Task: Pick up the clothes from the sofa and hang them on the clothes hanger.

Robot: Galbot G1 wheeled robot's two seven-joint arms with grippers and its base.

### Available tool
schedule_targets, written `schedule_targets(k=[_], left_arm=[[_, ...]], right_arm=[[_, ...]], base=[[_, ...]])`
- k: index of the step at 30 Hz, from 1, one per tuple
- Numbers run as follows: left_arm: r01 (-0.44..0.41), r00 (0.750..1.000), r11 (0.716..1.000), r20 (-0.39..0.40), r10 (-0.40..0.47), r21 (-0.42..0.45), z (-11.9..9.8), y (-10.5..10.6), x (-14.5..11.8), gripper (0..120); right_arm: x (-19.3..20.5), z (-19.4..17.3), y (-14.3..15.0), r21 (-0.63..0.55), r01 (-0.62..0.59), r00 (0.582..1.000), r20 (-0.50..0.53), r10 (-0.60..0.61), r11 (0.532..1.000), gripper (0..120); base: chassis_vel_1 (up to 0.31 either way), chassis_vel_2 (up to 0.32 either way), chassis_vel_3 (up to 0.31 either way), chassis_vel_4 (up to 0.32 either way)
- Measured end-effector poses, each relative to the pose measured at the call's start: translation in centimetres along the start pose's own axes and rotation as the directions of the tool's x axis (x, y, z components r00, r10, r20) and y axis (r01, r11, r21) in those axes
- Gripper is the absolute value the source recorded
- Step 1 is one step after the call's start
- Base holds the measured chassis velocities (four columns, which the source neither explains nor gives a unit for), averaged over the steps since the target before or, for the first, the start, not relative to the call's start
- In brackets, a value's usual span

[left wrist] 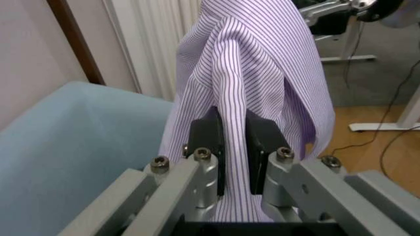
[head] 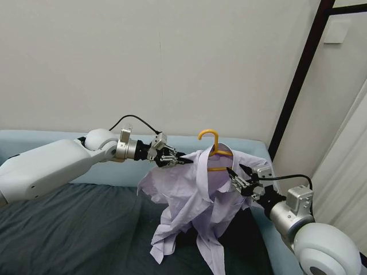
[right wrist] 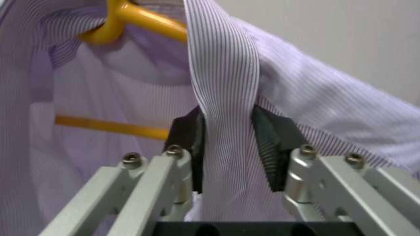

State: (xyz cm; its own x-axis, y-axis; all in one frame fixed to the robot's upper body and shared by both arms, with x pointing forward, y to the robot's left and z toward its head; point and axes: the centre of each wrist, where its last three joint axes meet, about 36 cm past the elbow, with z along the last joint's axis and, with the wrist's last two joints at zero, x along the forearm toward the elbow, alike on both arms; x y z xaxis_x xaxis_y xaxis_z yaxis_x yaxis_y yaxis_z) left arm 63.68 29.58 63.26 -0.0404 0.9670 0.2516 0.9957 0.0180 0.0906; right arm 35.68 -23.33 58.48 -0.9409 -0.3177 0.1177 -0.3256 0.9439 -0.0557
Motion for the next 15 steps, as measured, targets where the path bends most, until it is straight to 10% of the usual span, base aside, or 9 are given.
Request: schedule_targets(k=[7, 15], left_arm=[[-0.028, 0.999, 0.999, -0.020, 0.029, 0.037, 0.4, 0.4, 0.9, 8], [-0.019, 1.000, 0.999, -0.020, 0.020, 0.048, 0.4, 0.8, 0.8, 8]], right_arm=[[0.7, -0.1, 0.5, 0.017, 0.015, 1.000, 0.010, -0.016, 1.000, 0], [1.4, -1.1, 0.7, 0.051, 0.050, 0.998, 0.038, -0.052, 0.997, 0]], base=[[0.000, 0.000, 0.000, 0.000], [0.000, 0.000, 0.000, 0.000]])
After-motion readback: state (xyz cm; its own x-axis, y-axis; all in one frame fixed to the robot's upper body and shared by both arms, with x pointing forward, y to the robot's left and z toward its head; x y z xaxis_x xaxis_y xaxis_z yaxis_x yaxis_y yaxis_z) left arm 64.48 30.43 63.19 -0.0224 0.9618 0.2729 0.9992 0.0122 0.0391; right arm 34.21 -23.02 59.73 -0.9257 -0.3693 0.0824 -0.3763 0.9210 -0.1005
